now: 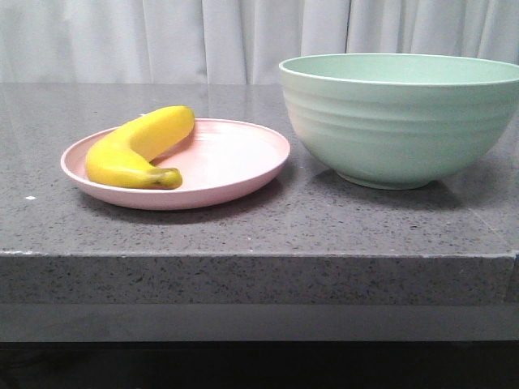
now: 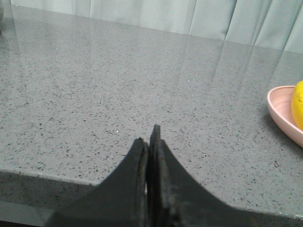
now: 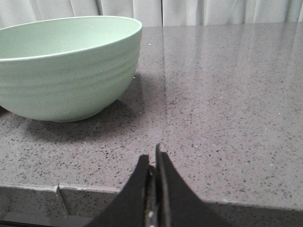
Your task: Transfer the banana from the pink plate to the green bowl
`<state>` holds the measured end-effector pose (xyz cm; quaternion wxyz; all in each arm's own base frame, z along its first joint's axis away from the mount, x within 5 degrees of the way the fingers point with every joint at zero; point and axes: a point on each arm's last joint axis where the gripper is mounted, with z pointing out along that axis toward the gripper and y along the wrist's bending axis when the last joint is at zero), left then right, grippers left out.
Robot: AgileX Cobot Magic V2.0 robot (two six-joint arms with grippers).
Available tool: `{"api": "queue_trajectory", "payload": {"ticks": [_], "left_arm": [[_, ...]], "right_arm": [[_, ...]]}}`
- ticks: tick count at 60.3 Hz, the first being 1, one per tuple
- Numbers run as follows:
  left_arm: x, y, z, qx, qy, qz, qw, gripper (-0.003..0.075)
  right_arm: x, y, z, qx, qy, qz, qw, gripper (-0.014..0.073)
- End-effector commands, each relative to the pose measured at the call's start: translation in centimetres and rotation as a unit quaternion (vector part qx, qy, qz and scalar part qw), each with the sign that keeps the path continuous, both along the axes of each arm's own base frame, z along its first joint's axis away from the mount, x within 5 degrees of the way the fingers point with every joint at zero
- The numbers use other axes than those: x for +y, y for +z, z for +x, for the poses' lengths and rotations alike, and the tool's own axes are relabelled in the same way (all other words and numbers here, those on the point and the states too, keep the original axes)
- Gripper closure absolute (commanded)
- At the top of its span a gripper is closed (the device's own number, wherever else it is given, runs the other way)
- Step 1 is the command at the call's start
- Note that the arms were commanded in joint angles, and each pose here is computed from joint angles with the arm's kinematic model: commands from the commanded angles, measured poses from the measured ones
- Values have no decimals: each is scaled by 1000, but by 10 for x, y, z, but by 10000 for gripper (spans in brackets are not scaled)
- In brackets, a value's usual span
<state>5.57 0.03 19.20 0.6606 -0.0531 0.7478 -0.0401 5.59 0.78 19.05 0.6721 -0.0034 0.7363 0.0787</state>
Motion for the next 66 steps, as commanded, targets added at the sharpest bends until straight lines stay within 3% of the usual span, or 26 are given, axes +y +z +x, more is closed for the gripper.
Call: {"api": "queue_trajectory", "payload": {"ticks": [1, 18, 26, 32, 41, 50, 58, 66], "left_arm": [[0, 8, -1, -52, 1, -1, 999, 741], [1, 15, -1, -89, 3, 13, 996, 741], [1, 42, -6, -132, 4, 14, 991, 741], [0, 74, -11, -156, 4, 17, 988, 741], [1, 116, -1, -119, 6, 37, 992, 741], [2, 137, 29, -71, 6, 52, 996, 741], [2, 145, 42, -57, 5, 52, 997, 741], [2, 146, 42, -61, 5, 52, 997, 722]], "right_arm": [[-2, 9, -1, -53, -10, 5, 999, 655], [-2, 10, -1, -59, -11, 5, 998, 655], [-2, 21, -3, -81, -13, 7, 997, 655], [-2, 46, -8, -99, -9, 9, 995, 655], [-2, 98, -8, -116, -6, 9, 993, 655], [0, 141, 11, -100, -5, 8, 995, 655], [2, 158, 28, -68, -1, 4, 998, 655], [3, 157, 36, -51, -1, 3, 999, 638]]}}
